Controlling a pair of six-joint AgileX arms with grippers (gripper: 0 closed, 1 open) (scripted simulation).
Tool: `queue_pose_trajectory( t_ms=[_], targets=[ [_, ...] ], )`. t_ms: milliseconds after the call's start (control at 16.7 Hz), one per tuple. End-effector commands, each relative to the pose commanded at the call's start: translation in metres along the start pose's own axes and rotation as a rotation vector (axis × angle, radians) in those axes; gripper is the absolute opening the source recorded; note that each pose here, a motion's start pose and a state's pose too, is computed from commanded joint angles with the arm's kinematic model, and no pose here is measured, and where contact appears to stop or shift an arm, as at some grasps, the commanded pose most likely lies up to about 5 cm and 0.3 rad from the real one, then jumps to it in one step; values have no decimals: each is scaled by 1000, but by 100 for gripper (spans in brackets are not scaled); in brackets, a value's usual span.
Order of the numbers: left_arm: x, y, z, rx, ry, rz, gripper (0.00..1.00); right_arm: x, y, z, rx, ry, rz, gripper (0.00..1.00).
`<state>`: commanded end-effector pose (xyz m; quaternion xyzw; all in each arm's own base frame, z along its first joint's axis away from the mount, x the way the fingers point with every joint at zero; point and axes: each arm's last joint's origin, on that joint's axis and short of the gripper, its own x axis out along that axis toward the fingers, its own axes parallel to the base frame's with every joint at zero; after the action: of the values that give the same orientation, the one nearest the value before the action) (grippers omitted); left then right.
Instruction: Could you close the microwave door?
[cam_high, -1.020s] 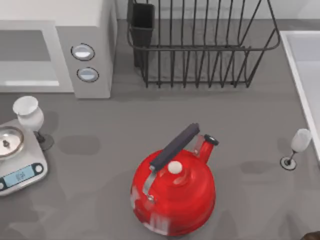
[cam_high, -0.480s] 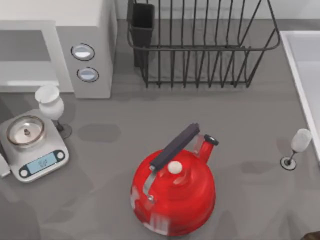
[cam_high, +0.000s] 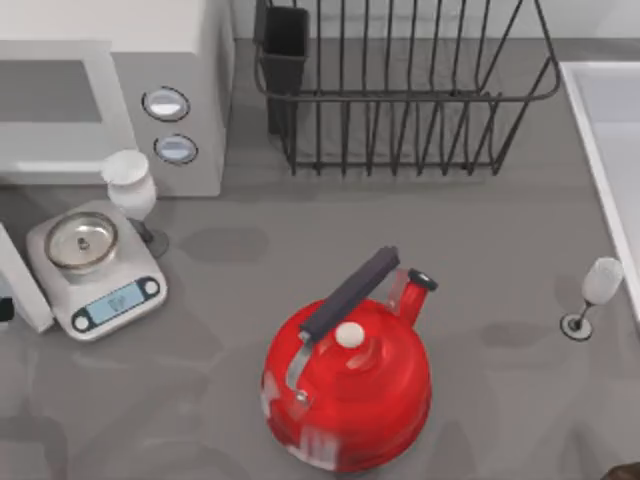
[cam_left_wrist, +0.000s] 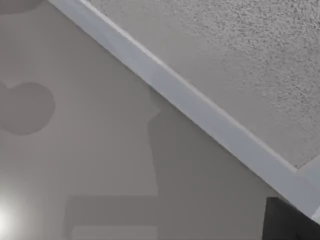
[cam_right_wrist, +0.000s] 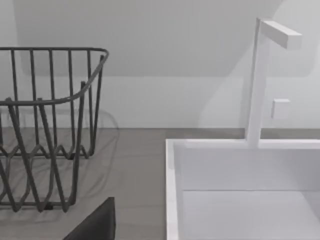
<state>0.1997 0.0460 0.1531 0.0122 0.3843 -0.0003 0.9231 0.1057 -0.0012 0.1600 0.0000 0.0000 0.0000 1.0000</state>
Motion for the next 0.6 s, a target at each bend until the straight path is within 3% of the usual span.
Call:
queue_pose_trajectory(
  t_ms=[300,600],
  targets=[
    [-6,-49,0,8,-26,-1,0,0,0,0,0,0,0,100],
    [-8,-56,-2,-3,-39,8,0,0,0,0,0,0,0,100]
  ],
)
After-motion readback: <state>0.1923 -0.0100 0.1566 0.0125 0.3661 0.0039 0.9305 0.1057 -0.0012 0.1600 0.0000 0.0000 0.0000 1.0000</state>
